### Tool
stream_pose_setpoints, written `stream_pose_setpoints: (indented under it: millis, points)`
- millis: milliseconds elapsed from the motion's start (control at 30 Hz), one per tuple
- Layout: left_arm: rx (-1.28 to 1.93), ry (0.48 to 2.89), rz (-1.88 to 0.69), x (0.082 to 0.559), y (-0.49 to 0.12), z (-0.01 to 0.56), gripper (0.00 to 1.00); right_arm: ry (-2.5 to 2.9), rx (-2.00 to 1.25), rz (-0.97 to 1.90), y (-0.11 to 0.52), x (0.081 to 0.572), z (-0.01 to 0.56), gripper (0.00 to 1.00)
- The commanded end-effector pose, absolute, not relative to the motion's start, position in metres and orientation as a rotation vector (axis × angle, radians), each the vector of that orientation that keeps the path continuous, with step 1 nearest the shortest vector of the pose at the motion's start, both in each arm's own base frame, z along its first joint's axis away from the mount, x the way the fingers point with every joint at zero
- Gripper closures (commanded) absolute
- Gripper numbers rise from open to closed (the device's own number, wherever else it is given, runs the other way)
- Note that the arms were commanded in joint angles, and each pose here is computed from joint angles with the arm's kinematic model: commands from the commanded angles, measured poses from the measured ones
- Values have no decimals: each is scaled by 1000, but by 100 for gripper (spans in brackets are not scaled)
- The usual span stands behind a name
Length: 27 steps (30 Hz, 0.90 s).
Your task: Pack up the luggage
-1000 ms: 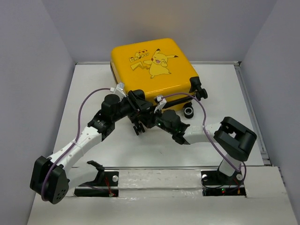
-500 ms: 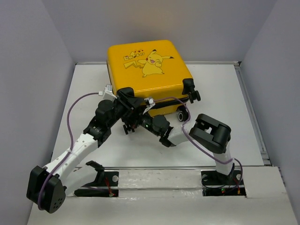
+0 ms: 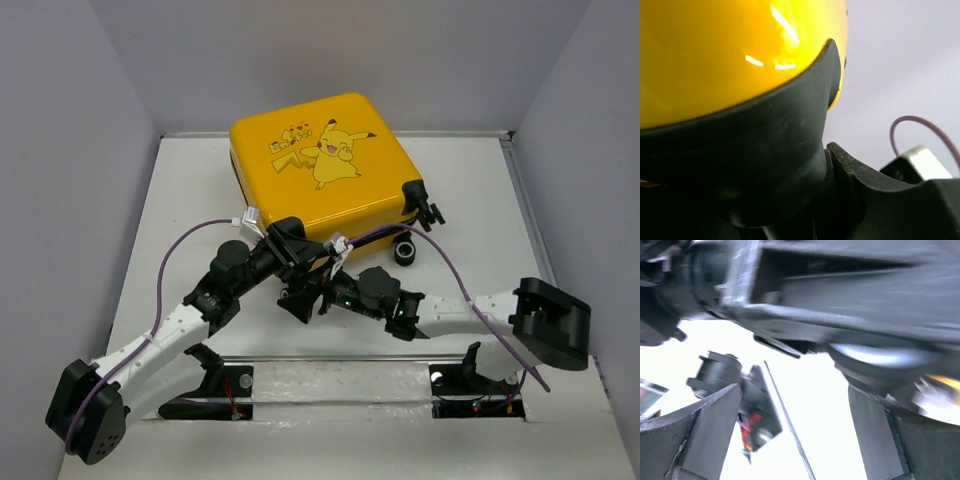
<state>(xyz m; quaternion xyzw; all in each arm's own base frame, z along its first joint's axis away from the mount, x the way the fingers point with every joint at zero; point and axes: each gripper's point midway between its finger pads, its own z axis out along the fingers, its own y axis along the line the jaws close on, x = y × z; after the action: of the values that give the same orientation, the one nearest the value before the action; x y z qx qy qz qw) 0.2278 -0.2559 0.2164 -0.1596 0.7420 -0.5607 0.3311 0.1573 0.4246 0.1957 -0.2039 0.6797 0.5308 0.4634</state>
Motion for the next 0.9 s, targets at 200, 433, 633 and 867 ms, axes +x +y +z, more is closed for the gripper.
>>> stream_pose_setpoints:
  millis: [200, 433, 633, 867]
  points:
    - [-148, 1633, -1582, 211, -250, 274, 8, 1896, -515, 864, 358, 193, 170, 2]
    - [-163, 1663, -1557, 213, -246, 259, 3, 1813, -529, 909, 380, 218, 209, 2]
    - [-184, 1679, -1534, 213, -239, 248, 1, 1735, -586, 951, 402, 222, 238, 3]
    - [-225, 1691, -1525, 212, -230, 241, 1, 1600, -626, 1021, 411, 216, 263, 6]
